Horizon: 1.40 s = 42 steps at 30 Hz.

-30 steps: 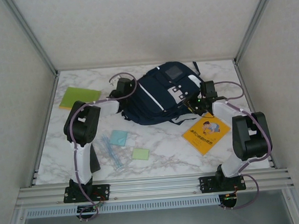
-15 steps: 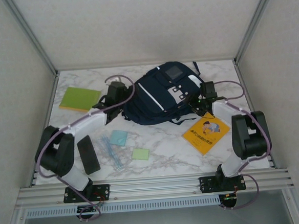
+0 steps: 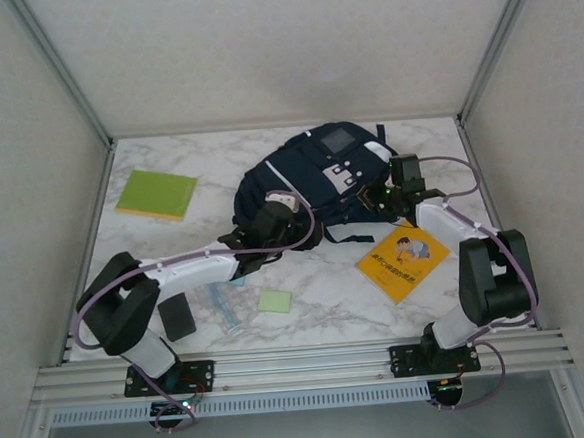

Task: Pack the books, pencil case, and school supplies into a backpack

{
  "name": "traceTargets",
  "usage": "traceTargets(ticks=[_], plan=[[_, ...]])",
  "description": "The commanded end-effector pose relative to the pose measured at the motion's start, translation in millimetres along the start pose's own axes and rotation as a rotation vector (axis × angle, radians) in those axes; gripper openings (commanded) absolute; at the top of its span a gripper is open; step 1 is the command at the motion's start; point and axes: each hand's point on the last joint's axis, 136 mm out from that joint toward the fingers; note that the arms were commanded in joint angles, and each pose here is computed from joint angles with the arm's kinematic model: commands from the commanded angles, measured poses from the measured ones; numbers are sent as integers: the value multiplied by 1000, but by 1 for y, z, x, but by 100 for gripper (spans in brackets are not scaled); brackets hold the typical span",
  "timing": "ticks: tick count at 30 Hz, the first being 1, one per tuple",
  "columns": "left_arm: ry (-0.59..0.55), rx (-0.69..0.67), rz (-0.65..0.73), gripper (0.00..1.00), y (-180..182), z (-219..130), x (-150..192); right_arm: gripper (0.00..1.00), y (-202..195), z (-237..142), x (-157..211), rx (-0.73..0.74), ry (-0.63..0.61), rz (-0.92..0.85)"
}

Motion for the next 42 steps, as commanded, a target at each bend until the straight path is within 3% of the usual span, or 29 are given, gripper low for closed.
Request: traceTargets(ticks=[1, 8, 11, 15, 18, 24, 28, 32, 36, 39, 42], plan=[[-39, 158, 56, 71, -39, 9, -26, 0, 38, -17, 12, -103, 24, 31], [-8, 264, 141, 57, -82, 28, -29, 0, 53, -24, 3, -104, -33, 61], [13, 261, 147, 58, -95, 24, -30, 0, 55, -17, -4, -81, -52, 52], [13, 173, 112, 64, -85, 3, -44, 0, 50, -13, -15, -47, -106, 45], [4, 181, 80, 64, -87, -6, -45, 0, 55, -9, -15, -65, -98, 60], [45, 185, 20, 62, -90, 25, -13, 0, 73, -7, -11, -95, -62, 85], [32, 189, -4, 59, -91, 45, -10, 0, 78, -11, -9, -97, -50, 82], [36, 158, -24, 57, -86, 63, -10, 0, 79, -12, -7, -102, -39, 86], [-9, 39, -39, 60, -55, 81, -18, 0, 76, -16, -2, -106, -29, 90], [-64, -59, 7, 63, -29, 95, -31, 0, 70, -21, 3, -112, -22, 106], [-123, -72, 58, 63, -27, 107, -49, 0, 65, -23, 10, -125, 1, 131]])
Point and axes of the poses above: each hand's point on the last joint's axis, 136 mm out from that joint toward the fingers, its own z axis out along the fingers, its own y axis along the line the jaws close on, x = y × z, and after that the axes turned 9 degrees about z, right-handed
